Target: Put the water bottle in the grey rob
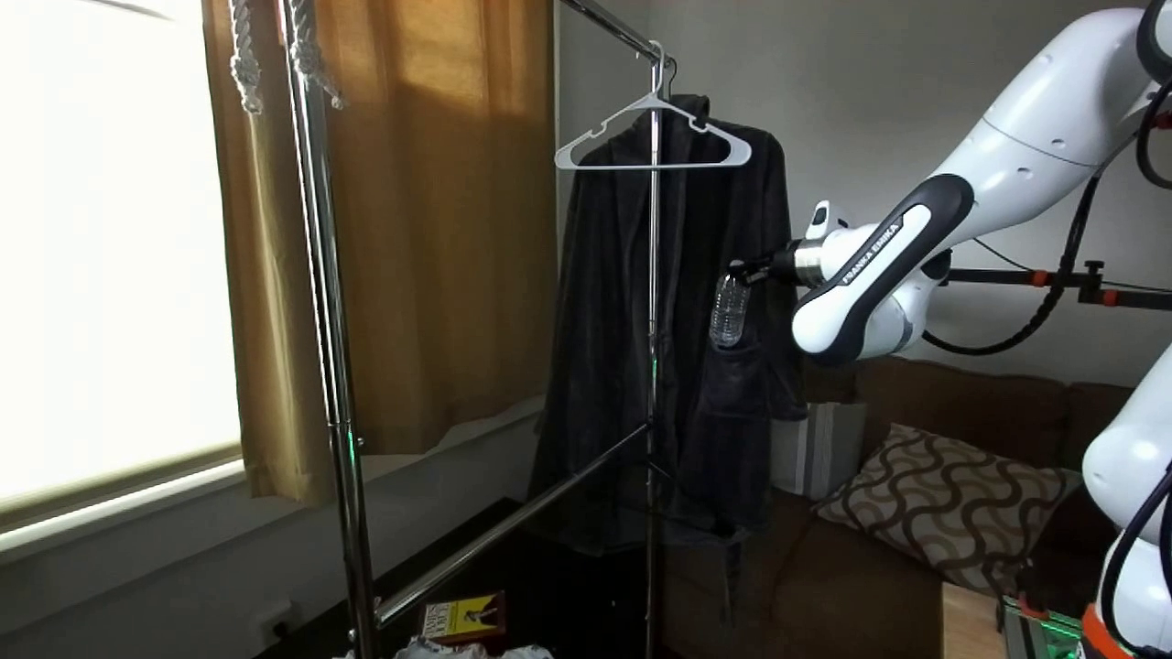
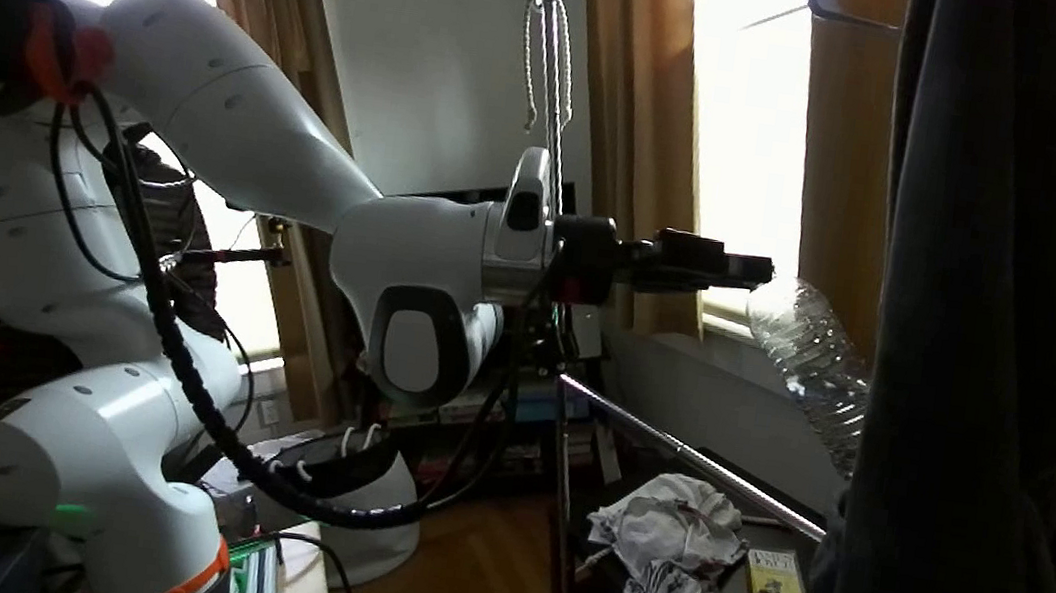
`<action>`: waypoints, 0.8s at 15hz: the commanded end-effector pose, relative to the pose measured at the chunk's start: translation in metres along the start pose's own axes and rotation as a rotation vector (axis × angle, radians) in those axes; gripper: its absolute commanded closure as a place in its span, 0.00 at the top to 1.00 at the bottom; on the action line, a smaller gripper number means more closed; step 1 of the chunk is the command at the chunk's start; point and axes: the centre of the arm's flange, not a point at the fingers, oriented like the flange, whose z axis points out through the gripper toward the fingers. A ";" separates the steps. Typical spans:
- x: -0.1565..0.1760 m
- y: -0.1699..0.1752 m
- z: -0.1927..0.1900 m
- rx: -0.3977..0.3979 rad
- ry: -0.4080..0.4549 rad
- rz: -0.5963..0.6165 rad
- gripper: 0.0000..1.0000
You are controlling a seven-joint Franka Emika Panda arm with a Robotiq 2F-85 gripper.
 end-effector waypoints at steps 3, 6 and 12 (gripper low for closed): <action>-0.009 -0.017 0.020 0.044 -0.075 -0.087 0.08; -0.010 -0.014 0.025 0.020 -0.075 -0.117 0.08; 0.000 -0.015 -0.025 0.003 0.015 -0.261 0.08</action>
